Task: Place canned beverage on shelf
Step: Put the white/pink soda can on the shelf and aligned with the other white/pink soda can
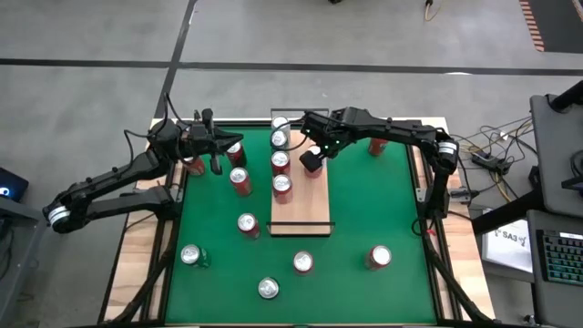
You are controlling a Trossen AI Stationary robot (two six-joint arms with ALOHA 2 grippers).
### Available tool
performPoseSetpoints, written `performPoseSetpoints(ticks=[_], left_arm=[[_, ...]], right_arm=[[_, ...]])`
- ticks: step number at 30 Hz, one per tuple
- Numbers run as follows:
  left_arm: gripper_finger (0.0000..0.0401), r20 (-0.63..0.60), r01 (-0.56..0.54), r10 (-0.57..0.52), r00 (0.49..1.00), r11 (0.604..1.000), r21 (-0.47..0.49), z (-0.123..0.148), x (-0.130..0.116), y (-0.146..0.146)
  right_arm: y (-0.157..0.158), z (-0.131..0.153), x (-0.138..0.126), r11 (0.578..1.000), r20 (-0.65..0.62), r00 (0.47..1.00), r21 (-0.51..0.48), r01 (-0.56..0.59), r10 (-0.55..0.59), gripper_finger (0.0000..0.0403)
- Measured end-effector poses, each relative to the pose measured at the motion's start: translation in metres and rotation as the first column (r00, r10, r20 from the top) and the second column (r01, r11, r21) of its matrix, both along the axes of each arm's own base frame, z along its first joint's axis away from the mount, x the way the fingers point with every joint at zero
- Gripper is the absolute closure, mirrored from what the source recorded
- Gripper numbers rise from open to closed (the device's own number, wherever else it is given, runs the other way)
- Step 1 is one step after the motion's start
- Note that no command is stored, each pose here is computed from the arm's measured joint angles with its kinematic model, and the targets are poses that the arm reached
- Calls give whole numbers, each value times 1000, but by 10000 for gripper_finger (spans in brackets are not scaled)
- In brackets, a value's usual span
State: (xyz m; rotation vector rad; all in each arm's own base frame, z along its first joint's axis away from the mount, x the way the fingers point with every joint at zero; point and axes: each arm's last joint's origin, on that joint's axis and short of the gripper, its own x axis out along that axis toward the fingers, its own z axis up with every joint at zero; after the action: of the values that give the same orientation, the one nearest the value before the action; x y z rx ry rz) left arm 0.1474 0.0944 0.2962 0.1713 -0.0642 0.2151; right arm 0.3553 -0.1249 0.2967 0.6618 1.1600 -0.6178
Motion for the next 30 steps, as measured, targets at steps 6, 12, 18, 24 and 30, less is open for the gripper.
performPoseSetpoints(ticks=[6, 12, 18, 24, 30], left_arm=[[401, 0, 0, 0, 1000, 1000, 0, 0, 0, 0], [401, 0, 0, 0, 1000, 1000, 0, 0, 0, 0], [401, 0, 0, 0, 1000, 1000, 0, 0, 0, 0], [401, 0, 0, 0, 1000, 1000, 0, 0, 0, 0], [401, 0, 0, 0, 1000, 1000, 0, 0, 0, 0]], right_arm=[[0, 0, 0, 1000, 7, 1000, 4, 20, -20, 65], [0, 0, 1, 1000, 8, 1000, 5, 26, -26, 64], [-1, 1, 0, 999, 15, 999, 5, 35, -35, 66], [-2, 18, 2, 999, 72, 996, -6, 53, -52, 63], [-3, 53, 5, 998, 185, 982, -40, 55, -47, 73]])
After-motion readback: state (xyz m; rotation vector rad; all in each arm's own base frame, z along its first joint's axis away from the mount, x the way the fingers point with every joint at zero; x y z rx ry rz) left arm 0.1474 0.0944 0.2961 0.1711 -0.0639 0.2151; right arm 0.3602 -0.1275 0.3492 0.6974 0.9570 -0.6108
